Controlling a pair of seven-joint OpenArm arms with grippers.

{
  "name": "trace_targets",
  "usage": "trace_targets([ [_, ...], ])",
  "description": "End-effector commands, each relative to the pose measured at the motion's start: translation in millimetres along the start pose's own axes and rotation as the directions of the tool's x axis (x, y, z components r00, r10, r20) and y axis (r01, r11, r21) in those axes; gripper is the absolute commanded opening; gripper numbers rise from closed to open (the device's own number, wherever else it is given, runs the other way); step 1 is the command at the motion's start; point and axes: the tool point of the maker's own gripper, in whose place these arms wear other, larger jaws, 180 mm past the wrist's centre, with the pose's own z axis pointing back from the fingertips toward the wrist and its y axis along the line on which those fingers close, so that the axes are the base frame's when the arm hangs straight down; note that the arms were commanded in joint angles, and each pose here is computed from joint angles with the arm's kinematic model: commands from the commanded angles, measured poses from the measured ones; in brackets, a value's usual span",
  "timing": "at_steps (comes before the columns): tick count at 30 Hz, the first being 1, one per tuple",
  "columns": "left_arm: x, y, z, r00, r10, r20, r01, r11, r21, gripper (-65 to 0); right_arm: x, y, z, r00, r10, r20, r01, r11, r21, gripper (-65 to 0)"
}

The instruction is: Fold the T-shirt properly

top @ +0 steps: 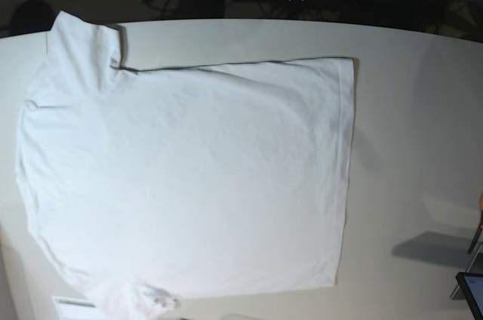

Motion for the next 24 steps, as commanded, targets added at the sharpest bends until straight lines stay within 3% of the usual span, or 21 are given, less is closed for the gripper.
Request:
trace_targets([
  [1, -1.3, 0.1, 0.6, 1.000, -0.001, 0.005, 0.001, 1.000, 0.003, -65.0, 0.0, -2.2, 0.1, 1.000, -0.001, 0.004, 0.001, 1.000, -0.005, -61.7],
  [6, -1.9, 0.1, 0.6, 1.000, -0.001, 0.004, 0.001, 1.000, 0.003, -64.8, 2.5, -2.2, 0.0, 1.000, -0.001, 0.010, 0.001, 1.000, -0.005, -43.2],
  [8, -2.5, 0.0, 0.7, 1.000, -0.001, 0.002, 0.001, 1.000, 0.003, -57.3, 5.6, -2.1, -0.2, 1.000, 0.001, 0.014, -0.001, 1.000, -0.005, -32.1],
  [11, -3.7, -0.1, 0.7, 1.000, 0.000, -0.001, 0.000, 1.000, 0.003, -38.6, 7.4, -1.8, -0.4, 1.000, 0.005, 0.016, -0.005, 1.000, -0.004, -16.8],
  [14, -4.7, -0.2, 0.9, 1.000, -0.002, -0.002, 0.002, 1.000, 0.002, -26.9, 17.2, -4.1, -0.5, 0.999, 0.006, 0.037, -0.006, 1.000, -0.008, -7.8],
  [22, -5.0, -0.8, 1.0, 1.000, -0.008, -0.002, 0.008, 1.000, 0.000, -25.2, 25.1, -6.4, -0.3, 0.998, 0.009, 0.057, -0.008, 1.000, -0.012, -7.3],
  [24, -8.2, -0.8, 1.7, 1.000, -0.011, -0.005, 0.011, 1.000, 0.000, -25.4, 27.7, -7.4, -0.3, 0.998, 0.009, 0.062, -0.008, 1.000, -0.014, -9.7],
])
